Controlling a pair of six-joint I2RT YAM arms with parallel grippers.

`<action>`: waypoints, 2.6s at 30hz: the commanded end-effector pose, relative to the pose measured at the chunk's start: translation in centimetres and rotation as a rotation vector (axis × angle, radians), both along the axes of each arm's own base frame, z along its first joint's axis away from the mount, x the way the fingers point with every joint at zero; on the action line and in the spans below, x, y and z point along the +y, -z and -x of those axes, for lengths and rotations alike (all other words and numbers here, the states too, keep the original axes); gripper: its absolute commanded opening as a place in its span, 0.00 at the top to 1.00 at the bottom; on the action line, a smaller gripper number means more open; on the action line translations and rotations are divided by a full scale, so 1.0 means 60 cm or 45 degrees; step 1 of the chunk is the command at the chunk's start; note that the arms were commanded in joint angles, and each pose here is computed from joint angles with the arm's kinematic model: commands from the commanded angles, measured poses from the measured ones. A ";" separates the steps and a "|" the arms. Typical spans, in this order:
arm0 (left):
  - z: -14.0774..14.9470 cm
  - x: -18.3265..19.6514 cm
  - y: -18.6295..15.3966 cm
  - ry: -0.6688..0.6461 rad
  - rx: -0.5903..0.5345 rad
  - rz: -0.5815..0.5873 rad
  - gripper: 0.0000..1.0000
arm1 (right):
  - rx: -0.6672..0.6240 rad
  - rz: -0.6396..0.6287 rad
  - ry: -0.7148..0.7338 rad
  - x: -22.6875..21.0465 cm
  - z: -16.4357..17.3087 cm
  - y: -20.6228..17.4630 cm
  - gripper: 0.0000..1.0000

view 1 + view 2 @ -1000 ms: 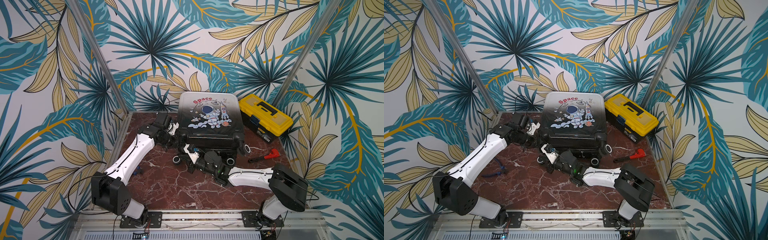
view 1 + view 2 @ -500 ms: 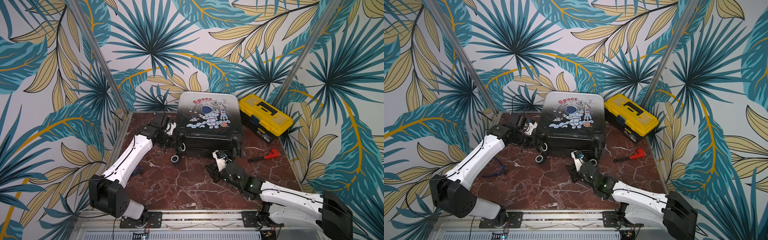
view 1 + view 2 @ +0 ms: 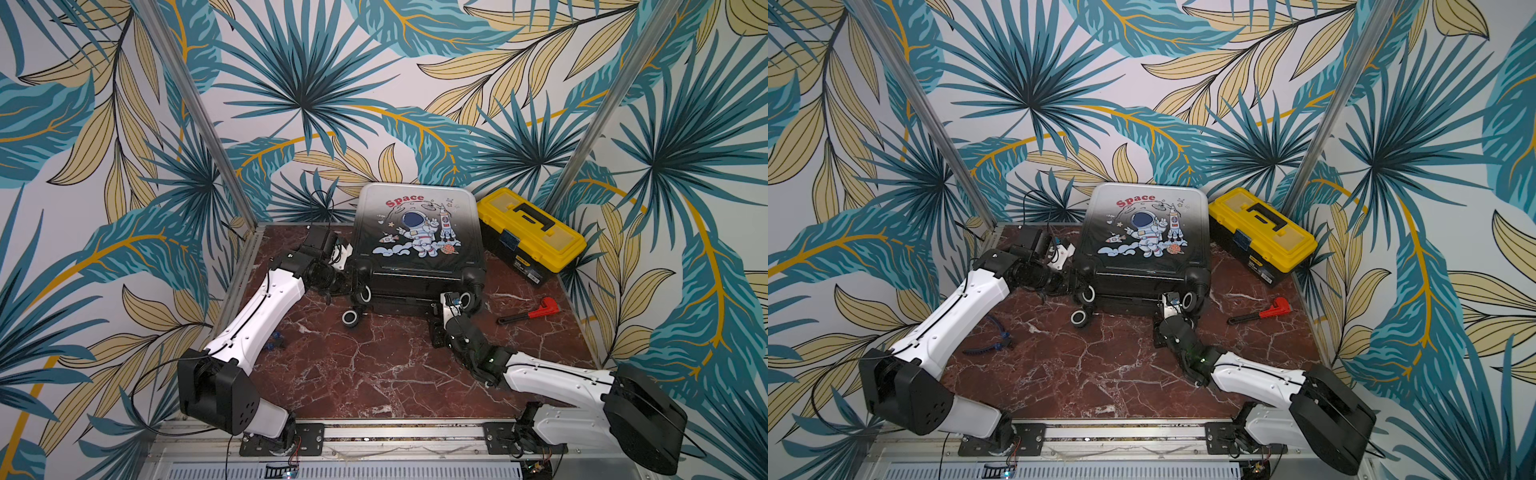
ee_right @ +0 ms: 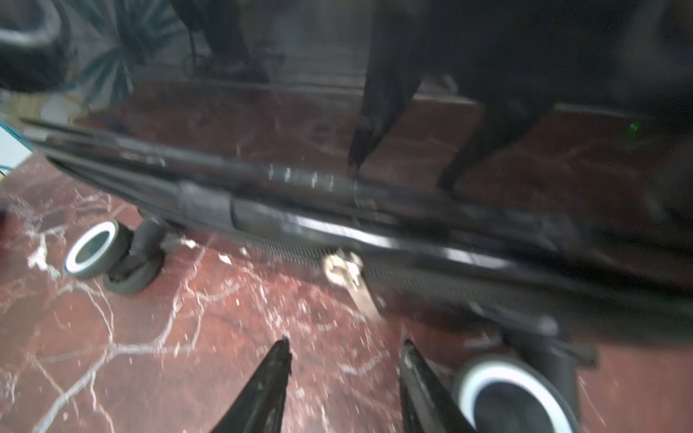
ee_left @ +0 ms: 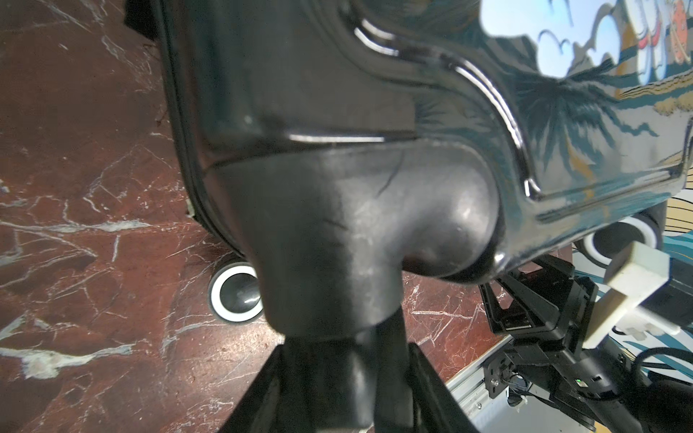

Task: Close the suitcase zippers
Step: Zip the zipper on the suitcase.

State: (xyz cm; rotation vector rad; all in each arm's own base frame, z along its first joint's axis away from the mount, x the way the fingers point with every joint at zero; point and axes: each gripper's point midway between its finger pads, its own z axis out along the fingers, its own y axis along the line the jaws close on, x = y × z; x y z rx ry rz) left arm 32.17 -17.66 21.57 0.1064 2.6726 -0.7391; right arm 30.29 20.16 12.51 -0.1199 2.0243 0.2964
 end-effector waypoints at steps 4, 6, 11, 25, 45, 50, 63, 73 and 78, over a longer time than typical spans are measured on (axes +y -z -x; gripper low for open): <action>0.023 -0.015 -0.004 0.121 -0.025 0.033 0.66 | -0.170 -0.200 0.007 0.029 -0.042 -0.050 0.58; 0.027 -0.018 -0.004 0.132 -0.017 0.046 0.67 | -0.160 -0.211 0.014 0.032 -0.050 -0.045 0.66; 0.033 -0.017 0.004 0.150 -0.008 0.042 0.66 | -0.134 -0.232 0.022 0.032 -0.059 -0.034 0.86; 0.031 -0.027 0.012 0.170 0.020 0.054 0.67 | -0.242 -0.116 -0.521 0.169 0.004 -0.081 1.00; 0.063 -0.080 -0.084 0.260 -0.028 0.286 0.69 | -0.185 -0.567 -0.951 0.303 0.067 -0.154 1.00; 0.037 -0.030 -0.092 0.128 -0.149 0.152 0.70 | -0.051 -0.262 -0.698 0.237 0.041 -0.087 1.00; -0.006 0.047 -0.075 -0.034 -0.193 0.030 0.72 | 0.190 0.238 -0.293 0.060 0.038 0.028 1.00; 0.016 -0.007 -0.051 0.102 -0.105 0.088 0.72 | 0.008 0.057 -0.826 0.212 0.078 -0.044 1.00; 0.025 -0.044 -0.050 0.179 -0.070 0.129 0.72 | -0.068 -0.049 -1.030 0.283 0.101 -0.080 1.00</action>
